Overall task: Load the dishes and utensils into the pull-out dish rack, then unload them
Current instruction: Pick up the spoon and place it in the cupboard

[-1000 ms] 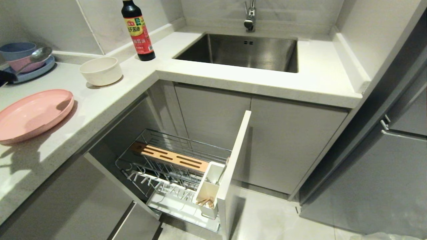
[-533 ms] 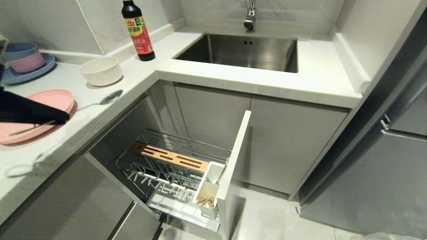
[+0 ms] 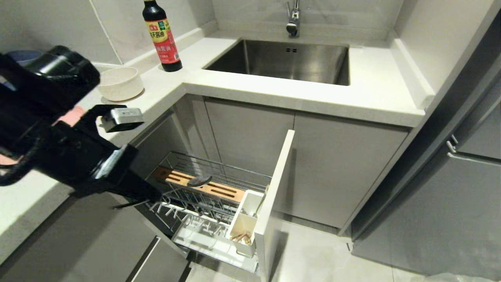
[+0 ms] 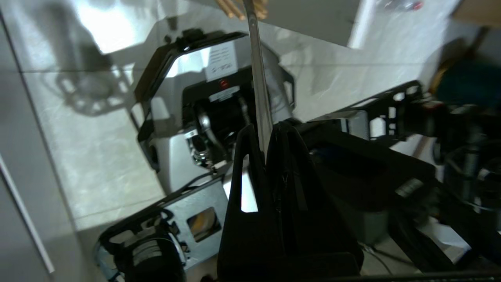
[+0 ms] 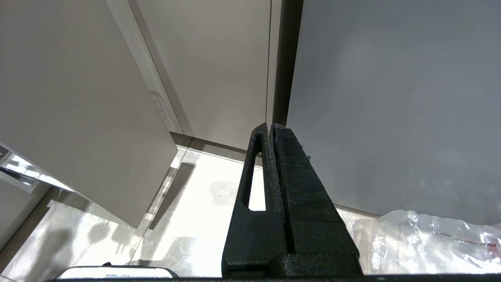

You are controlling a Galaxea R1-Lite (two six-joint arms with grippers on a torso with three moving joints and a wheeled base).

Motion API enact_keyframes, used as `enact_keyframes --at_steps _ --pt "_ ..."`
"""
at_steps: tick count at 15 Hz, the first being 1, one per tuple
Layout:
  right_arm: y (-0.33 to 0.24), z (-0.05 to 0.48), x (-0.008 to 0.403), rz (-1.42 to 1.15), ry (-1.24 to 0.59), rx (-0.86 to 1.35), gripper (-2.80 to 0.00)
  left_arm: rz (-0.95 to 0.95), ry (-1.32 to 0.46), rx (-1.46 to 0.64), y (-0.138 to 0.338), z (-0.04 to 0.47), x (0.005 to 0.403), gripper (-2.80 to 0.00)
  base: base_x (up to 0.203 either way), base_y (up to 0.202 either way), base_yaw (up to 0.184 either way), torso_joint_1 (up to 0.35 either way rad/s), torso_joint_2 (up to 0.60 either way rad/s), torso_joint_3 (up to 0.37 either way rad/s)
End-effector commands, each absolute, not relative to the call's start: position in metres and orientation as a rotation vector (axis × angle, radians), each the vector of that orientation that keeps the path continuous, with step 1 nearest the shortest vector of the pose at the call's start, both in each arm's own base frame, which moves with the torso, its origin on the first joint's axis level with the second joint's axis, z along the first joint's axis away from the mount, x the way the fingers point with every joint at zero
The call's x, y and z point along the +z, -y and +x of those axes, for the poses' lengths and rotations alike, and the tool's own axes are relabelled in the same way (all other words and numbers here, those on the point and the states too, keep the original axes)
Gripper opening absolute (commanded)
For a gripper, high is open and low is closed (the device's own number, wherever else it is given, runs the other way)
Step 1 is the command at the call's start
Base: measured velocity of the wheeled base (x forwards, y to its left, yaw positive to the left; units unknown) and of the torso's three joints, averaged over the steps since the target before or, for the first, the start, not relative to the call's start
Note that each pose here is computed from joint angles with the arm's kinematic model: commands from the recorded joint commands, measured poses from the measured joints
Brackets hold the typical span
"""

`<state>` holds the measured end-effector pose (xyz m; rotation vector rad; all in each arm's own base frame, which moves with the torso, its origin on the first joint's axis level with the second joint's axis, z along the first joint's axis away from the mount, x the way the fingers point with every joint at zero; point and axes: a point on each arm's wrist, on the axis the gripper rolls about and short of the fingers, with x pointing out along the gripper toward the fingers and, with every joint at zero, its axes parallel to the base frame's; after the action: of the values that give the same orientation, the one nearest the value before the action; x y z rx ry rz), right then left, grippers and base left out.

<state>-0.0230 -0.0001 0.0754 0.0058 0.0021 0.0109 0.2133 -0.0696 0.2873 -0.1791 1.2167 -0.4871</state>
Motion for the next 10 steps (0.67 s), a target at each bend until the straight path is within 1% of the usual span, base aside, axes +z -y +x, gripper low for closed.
enact_keyframes --at_steps 1,3,6,8,10 --pt "0.000 -0.023 0.075 0.006 -0.003 0.012 -2.80 -0.148 -1.316 -0.461 0.087 0.240 0.263 -2.80 0.000 0.000 0.000 0.000 0.00 0.000" --pt "0.000 -0.023 0.076 0.006 -0.001 0.012 -2.80 -0.127 -1.353 -0.396 0.100 0.264 0.247 -2.80 0.000 0.000 0.000 0.000 0.00 0.000" --pt "0.000 -0.023 0.075 0.006 -0.003 0.012 -2.80 -0.116 -1.379 -0.371 0.115 0.295 0.230 -2.80 0.000 0.000 0.000 0.000 0.00 0.000" --pt "0.000 -0.023 0.076 0.006 -0.002 0.011 -2.80 -0.098 -1.392 -0.387 0.129 0.308 0.222 -2.80 0.000 0.000 0.000 0.000 0.00 0.000" --pt "0.000 -0.023 0.075 0.006 -0.002 0.012 -2.80 -0.069 -1.414 -0.414 0.144 0.308 0.215 -2.80 0.000 0.000 0.000 0.000 0.00 0.000"
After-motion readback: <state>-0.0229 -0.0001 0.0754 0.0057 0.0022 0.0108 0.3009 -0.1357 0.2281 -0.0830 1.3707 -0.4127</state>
